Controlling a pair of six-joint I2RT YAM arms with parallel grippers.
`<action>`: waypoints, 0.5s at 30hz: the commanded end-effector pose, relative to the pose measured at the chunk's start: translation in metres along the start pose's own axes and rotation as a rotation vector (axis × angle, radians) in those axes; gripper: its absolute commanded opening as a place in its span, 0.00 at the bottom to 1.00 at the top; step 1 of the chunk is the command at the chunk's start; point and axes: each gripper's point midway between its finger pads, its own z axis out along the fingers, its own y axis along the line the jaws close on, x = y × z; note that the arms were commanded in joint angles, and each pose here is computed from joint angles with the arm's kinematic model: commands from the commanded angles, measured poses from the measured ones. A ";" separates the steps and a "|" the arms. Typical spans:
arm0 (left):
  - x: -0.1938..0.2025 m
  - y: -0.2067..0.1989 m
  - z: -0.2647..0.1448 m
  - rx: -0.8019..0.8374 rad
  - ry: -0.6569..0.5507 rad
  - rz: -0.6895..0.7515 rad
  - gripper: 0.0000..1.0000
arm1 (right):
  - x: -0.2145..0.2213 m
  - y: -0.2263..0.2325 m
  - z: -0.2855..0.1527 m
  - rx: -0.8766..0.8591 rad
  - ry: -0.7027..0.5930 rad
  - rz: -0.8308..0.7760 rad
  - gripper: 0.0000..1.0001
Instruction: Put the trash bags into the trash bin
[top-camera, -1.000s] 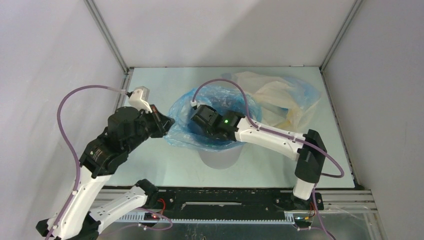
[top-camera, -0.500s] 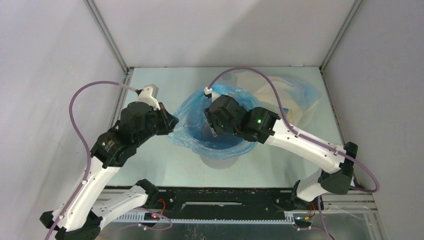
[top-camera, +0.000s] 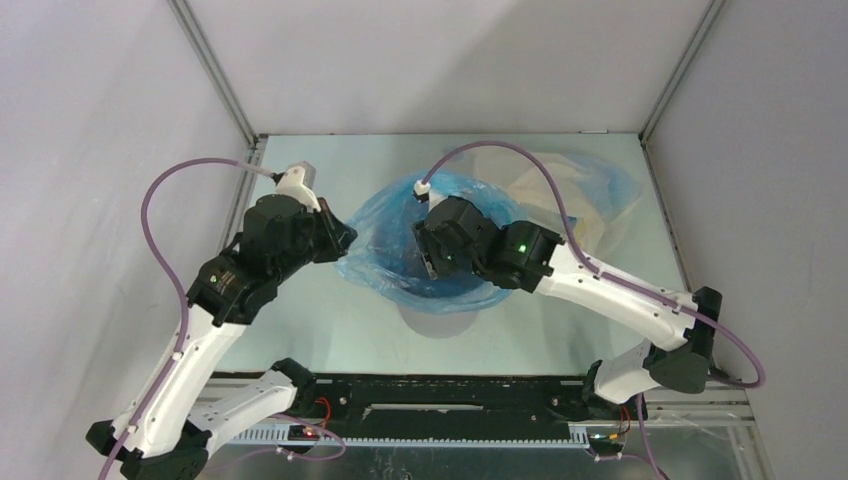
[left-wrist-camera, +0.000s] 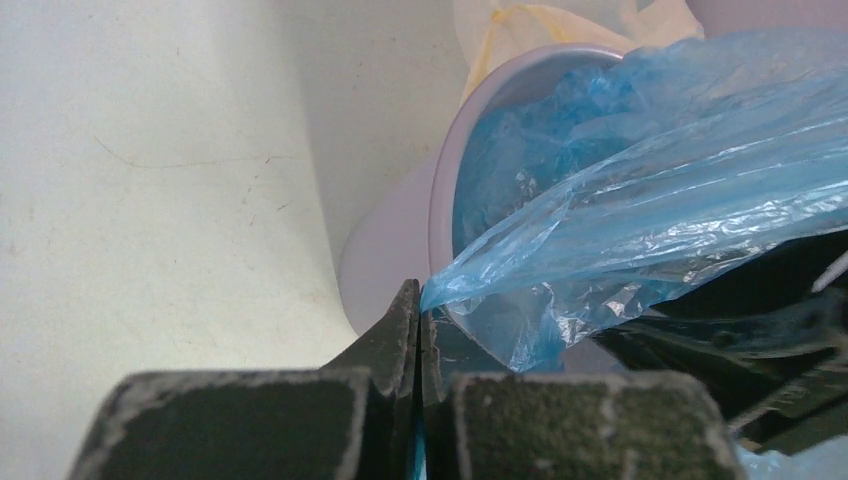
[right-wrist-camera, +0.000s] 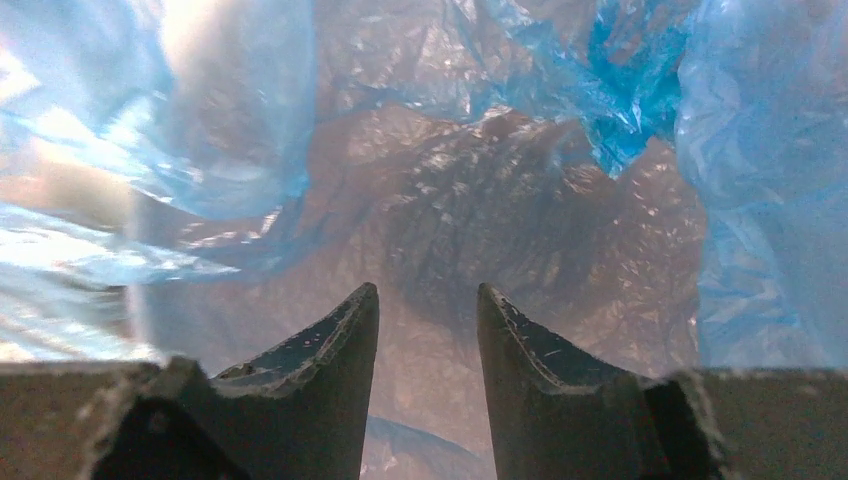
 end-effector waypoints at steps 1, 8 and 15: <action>-0.024 -0.018 -0.004 0.069 -0.052 -0.012 0.00 | 0.011 -0.005 0.025 0.063 -0.003 0.016 0.44; -0.025 -0.014 0.005 0.044 -0.035 -0.014 0.01 | 0.021 0.007 0.029 0.094 -0.017 -0.062 0.57; -0.021 0.002 0.023 -0.024 0.001 -0.004 0.01 | -0.001 0.023 -0.013 -0.012 -0.124 -0.084 0.65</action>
